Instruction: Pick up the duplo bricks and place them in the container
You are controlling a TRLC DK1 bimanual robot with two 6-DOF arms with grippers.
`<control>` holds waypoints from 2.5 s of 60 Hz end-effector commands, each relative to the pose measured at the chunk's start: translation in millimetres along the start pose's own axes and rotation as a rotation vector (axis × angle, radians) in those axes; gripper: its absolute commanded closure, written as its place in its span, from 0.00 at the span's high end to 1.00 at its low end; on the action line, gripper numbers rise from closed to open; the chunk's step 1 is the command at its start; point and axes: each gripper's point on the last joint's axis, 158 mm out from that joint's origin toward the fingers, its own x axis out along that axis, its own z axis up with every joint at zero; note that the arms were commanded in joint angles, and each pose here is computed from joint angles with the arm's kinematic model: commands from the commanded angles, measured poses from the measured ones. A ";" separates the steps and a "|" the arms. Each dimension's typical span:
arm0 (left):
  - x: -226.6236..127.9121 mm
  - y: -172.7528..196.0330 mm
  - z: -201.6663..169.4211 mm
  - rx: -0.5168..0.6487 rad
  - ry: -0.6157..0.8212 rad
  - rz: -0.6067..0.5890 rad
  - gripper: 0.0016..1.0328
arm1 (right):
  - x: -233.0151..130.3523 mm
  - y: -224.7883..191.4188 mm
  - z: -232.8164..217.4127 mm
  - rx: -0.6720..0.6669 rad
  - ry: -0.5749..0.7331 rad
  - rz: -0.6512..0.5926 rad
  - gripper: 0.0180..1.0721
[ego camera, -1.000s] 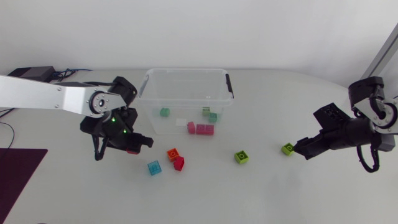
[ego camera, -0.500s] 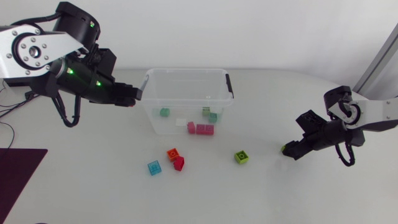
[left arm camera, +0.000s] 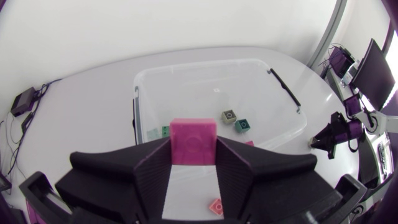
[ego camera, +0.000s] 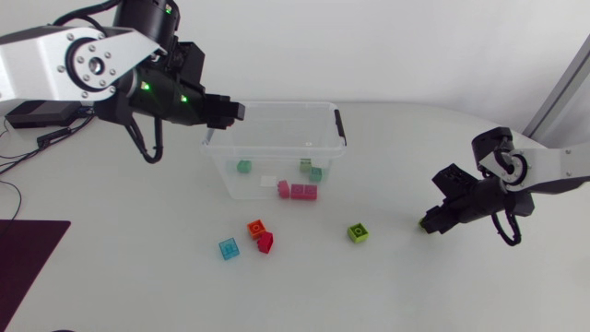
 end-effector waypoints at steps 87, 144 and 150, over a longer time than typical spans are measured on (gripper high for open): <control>-13.9 -31.5 -219.1 0.598 0.335 -0.256 0.92 | -129.9 186.6 288.1 -0.280 -0.517 0.119 0.95; 49.4 -16.1 -258.2 0.673 0.523 -0.293 0.51 | -74.3 180.0 71.1 -0.259 -0.304 0.167 0.95; 51.2 -16.6 -259.0 0.674 0.528 -0.295 0.32 | -66.2 177.0 68.2 -0.228 -0.289 0.164 0.95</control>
